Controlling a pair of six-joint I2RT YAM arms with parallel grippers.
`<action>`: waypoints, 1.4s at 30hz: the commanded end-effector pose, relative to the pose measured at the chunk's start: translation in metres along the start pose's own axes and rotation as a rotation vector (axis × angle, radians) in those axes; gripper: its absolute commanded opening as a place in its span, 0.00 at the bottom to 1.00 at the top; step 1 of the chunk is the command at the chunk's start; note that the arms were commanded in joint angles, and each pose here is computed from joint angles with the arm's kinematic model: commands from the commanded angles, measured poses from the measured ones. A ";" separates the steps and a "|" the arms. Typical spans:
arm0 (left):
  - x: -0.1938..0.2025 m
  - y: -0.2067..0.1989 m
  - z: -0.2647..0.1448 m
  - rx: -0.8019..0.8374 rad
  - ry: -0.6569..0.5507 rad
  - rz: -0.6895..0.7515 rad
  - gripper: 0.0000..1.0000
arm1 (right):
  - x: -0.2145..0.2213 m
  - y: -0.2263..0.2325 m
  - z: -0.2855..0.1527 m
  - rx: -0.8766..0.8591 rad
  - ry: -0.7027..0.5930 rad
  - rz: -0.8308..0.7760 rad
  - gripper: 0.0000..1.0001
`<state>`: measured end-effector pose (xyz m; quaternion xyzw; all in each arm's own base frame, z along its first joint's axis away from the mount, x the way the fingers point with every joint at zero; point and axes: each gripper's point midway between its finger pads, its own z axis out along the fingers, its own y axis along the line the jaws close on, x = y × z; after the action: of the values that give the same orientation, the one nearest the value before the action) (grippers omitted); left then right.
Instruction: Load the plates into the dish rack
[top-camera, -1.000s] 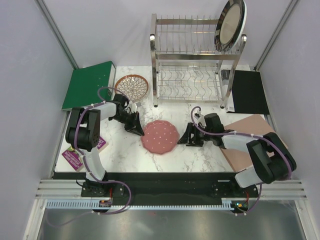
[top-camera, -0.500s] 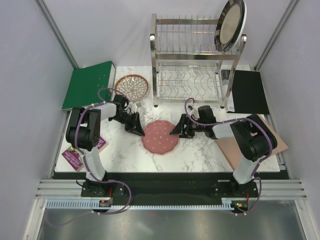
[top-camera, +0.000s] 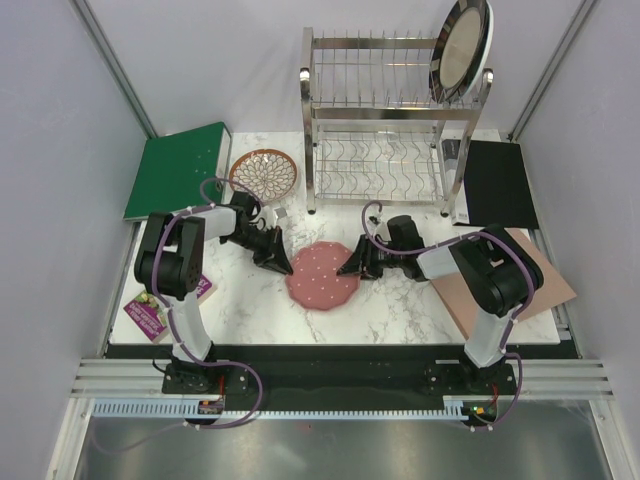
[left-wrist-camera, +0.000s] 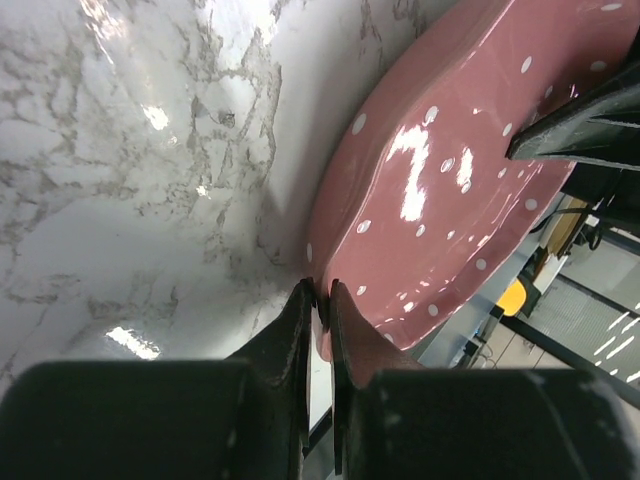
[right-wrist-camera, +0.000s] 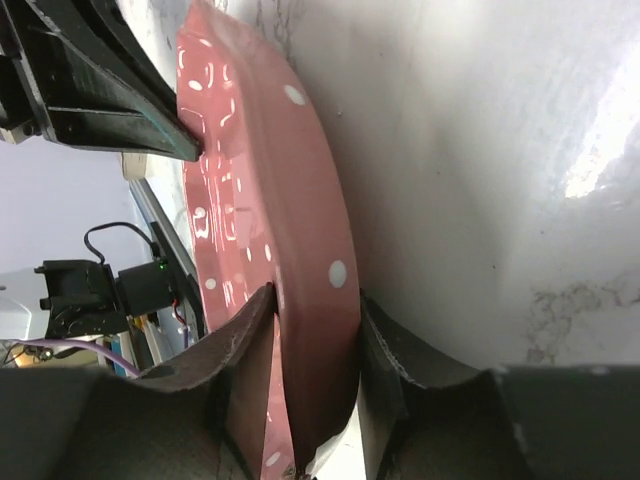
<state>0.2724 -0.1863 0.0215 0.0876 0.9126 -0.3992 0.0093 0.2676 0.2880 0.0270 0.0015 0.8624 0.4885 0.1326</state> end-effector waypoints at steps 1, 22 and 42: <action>0.006 -0.009 0.006 0.035 0.016 -0.023 0.07 | -0.005 0.010 0.001 0.000 0.004 -0.047 0.38; -0.029 -0.029 -0.096 -0.164 -0.307 0.252 0.67 | -0.092 0.190 -0.159 0.059 -0.160 -0.719 0.00; -0.040 -0.078 -0.090 -0.021 -0.298 0.443 0.64 | -0.277 0.401 -0.447 0.546 -1.570 -0.774 0.00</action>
<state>0.3022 -0.1644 0.1127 0.1562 0.8951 -0.3770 0.1796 0.3641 0.1571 0.5617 -0.1632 0.6508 0.1365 0.7288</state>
